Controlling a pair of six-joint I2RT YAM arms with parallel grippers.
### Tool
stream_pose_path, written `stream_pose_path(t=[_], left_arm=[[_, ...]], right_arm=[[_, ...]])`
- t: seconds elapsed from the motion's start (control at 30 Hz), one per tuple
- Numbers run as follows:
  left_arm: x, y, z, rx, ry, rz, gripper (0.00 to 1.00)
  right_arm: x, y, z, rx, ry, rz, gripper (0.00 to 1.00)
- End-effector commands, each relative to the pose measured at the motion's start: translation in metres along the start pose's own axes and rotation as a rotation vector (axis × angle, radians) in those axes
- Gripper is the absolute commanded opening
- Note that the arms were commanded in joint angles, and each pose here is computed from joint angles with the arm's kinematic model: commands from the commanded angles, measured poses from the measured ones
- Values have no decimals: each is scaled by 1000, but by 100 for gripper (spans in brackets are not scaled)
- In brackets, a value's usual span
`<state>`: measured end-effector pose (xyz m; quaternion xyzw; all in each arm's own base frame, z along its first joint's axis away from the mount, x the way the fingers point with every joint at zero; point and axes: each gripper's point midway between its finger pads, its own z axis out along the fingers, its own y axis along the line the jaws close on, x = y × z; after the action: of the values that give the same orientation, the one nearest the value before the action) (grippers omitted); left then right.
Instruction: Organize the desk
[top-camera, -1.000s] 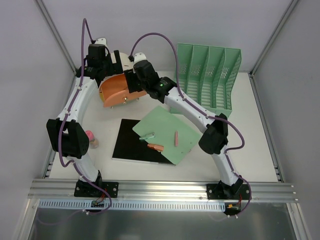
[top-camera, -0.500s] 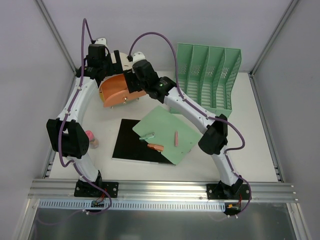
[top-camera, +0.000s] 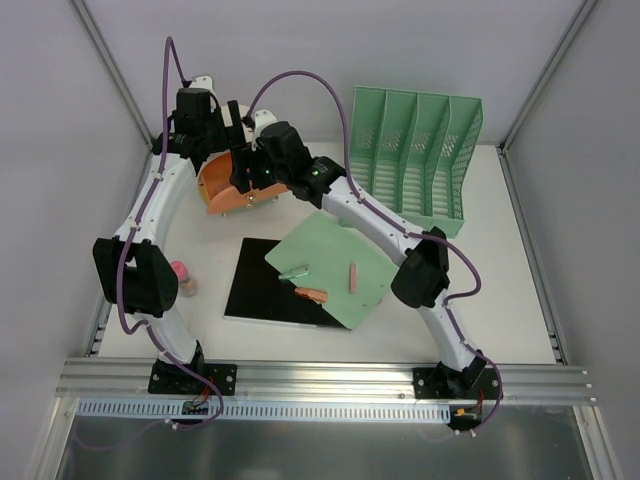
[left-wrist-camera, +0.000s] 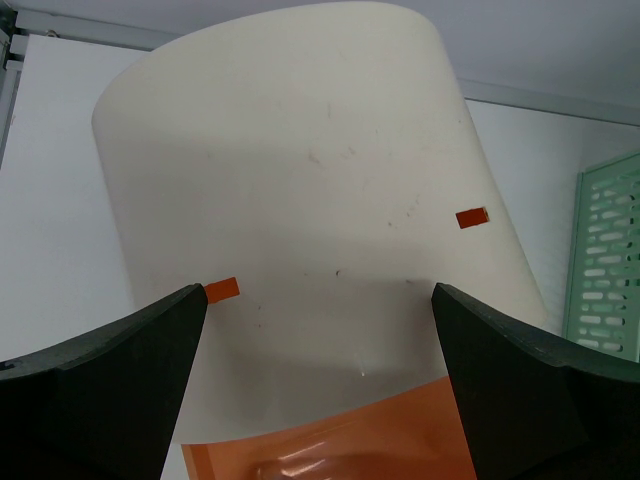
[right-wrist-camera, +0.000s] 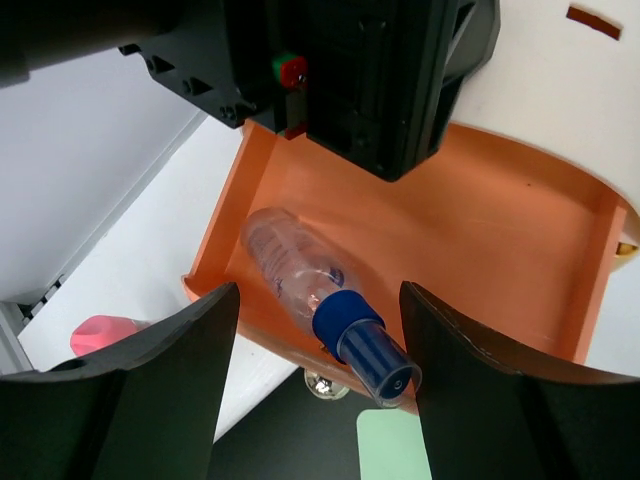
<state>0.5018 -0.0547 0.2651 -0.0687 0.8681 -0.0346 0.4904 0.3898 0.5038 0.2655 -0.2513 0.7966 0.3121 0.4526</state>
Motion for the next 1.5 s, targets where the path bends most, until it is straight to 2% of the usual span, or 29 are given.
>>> stream_pose_path(t=[0.0, 0.27, 0.37, 0.5, 0.6, 0.9, 1.0, 1.13, 1.17, 1.23, 1.27, 1.3, 1.47], left_arm=[[7, 0, -10, -6, 22, 35, 99], [7, 0, -10, -4, 22, 35, 99], [7, 0, -10, -6, 22, 37, 99], [8, 1, -9, -10, 25, 39, 99], [9, 2, -8, -11, 27, 39, 99], [12, 2, -6, -16, 33, 40, 99], [11, 3, -7, -19, 31, 40, 99], [10, 3, -7, -18, 30, 40, 99], [10, 3, -8, -18, 28, 40, 99], [11, 3, -7, -20, 31, 40, 99], [11, 3, -7, -21, 32, 39, 98], [11, 3, -7, -21, 32, 40, 99], [11, 2, -7, -19, 30, 38, 98]], right_arm=[[-9, 23, 5, -93, -38, 39, 70], [-13, -19, -6, 135, -60, -54, 71], [-25, -23, -15, 157, -88, -108, 75], [-37, -23, -26, 169, -125, -143, 76], [-56, -20, -41, 174, -202, -159, 76], [-111, 1, -106, 170, -346, -185, 76], [-107, 9, -122, 149, -348, -162, 76], [-77, 12, -126, 155, -300, -137, 76], [-55, 13, -118, 142, -252, -137, 76], [-47, 18, -123, 128, -267, -112, 75], [-18, 18, -115, 131, -223, -118, 75], [-19, 20, -114, 123, -256, -110, 75], [16, 23, -98, 122, -266, -108, 76]])
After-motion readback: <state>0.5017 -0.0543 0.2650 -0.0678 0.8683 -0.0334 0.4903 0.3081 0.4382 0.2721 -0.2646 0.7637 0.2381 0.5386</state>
